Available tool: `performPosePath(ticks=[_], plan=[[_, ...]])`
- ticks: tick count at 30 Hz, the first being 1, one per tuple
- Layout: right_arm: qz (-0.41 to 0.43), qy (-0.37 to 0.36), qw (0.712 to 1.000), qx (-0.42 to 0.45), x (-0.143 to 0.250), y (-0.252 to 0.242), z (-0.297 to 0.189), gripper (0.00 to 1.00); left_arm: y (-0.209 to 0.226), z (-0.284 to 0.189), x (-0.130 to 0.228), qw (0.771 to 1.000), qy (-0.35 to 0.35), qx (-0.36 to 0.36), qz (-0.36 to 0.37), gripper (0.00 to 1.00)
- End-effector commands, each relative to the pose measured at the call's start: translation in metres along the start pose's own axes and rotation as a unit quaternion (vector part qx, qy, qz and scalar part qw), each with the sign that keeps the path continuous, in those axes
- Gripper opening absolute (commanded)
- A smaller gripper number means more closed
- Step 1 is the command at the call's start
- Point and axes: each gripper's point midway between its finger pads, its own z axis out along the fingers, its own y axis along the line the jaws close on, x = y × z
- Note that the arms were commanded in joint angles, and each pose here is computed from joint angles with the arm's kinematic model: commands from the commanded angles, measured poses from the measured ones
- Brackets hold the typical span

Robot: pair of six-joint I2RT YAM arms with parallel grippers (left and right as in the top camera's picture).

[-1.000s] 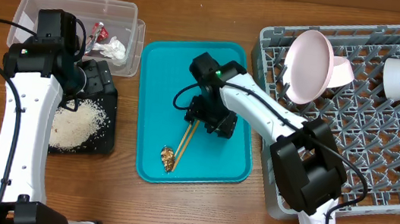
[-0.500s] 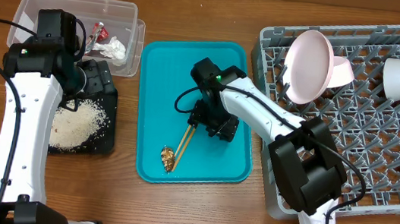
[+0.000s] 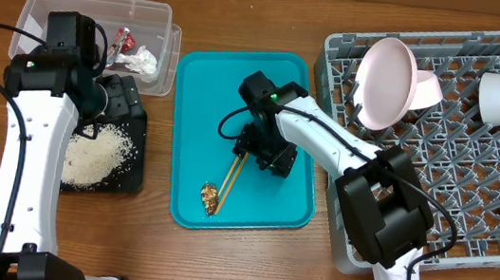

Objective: Sort waste into correct bins and load items into the dishwasher
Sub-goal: 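Reach the right gripper to the chopsticks on the teal tray and grasp one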

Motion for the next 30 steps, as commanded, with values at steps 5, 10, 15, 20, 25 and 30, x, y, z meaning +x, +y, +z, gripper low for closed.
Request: performPosePath(ticks=[5,10,15,20,25,30], plan=[[0.003,-0.018,0.999,0.036,-0.009,-0.012,0.020,0.79,-0.003,-0.009,-0.004,1.000,-0.015,0.009,0.001,0.91],[0.004,-0.028,0.998,0.054,-0.012,-0.020,0.020,0.79,-0.003,-0.009,-0.004,1.000,-0.015,0.009,0.001,0.91],[0.005,-0.026,0.997,0.068,-0.011,-0.025,0.021,0.78,-0.003,-0.009,-0.004,1.000,-0.015,0.009,0.001,0.91],[0.007,-0.026,0.997,0.068,-0.008,-0.024,0.022,0.78,-0.003,-0.009,-0.004,1.000,-0.015,0.009,0.001,0.91],[0.006,0.013,0.999,0.036,0.010,-0.008,0.024,0.73,-0.003,-0.009,-0.004,1.000,-0.016,0.009,0.001,0.91],[-0.013,0.005,0.999,0.029,0.021,0.004,0.031,0.51,-0.003,-0.009,-0.004,1.000,-0.015,0.009,0.001,0.91]])
